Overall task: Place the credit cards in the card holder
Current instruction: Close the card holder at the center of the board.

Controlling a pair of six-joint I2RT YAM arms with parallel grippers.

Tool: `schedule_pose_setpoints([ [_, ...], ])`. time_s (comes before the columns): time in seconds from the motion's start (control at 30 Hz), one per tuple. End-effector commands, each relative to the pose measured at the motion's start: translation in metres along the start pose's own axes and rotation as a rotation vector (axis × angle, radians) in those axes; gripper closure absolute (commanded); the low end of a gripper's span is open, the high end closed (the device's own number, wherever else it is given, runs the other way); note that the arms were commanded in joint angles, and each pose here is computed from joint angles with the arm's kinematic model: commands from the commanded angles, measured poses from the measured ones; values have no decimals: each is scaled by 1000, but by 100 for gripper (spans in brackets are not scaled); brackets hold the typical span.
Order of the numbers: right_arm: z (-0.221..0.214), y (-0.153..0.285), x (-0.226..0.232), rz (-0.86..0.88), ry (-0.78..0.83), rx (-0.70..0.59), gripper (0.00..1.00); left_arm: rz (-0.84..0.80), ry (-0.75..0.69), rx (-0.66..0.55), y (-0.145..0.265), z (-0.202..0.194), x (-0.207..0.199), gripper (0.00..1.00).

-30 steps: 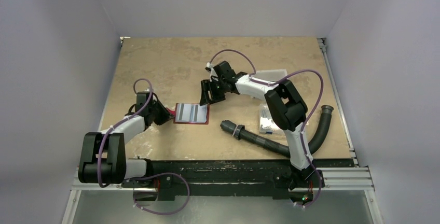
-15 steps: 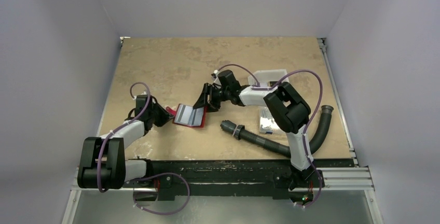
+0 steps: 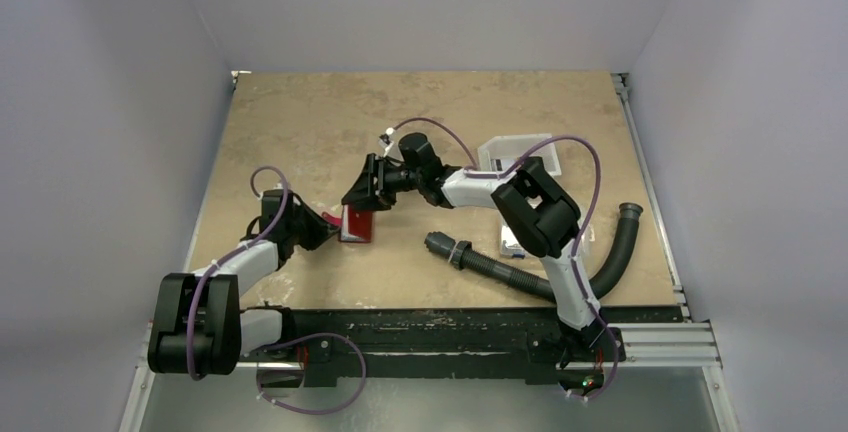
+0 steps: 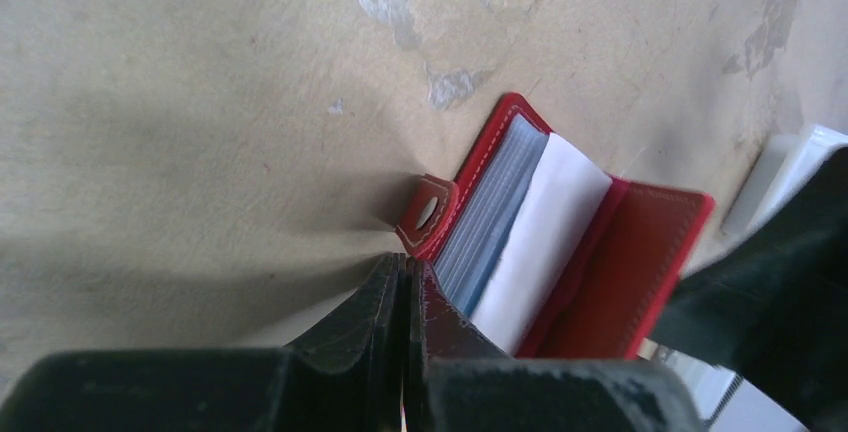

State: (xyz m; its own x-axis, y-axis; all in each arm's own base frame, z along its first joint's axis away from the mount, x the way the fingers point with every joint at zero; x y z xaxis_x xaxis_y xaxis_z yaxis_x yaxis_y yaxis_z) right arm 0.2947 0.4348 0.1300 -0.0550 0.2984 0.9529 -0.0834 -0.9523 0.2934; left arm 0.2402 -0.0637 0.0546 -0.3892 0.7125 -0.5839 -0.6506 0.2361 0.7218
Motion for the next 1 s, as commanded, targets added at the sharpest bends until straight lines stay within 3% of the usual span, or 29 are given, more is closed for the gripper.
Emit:
schedule_pose_setpoints([
  [0.0,3,0,-11,-42,139,65,44,-98,29,52,5,-13,-10,100],
  [0.17,-1,12,-27,-113,228,90,48,-171,40,92,9,-16,-22,100],
  [0.33,-11,-1,-37,-98,238,121,71,-211,34,110,7,-17,-32,100],
  [0.4,-10,-1,-43,-125,243,103,75,-190,20,123,8,-19,-29,100],
  [0.6,-7,1,-69,-244,356,96,93,-60,-18,122,15,-17,-15,72],
  [0.8,-8,2,-96,-330,382,110,97,50,-80,73,27,-3,-10,51],
  [0.97,-8,3,-101,-348,389,115,99,7,-140,13,33,9,-21,44],
])
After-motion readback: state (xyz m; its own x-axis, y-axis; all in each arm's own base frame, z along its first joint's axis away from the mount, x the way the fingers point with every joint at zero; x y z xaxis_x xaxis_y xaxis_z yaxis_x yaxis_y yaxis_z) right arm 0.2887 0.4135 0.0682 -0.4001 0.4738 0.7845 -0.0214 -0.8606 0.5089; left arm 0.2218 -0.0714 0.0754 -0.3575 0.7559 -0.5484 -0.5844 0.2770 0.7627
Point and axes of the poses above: each gripper's point midway between its finger pads, its own y axis back along the fingers, its own x axis along the line the jaws close on, z = x × y, the point moved 5 cm from there along y, back along the fingers, and after that the axes turned 5 degrees about -y, right-handed, at the moved point
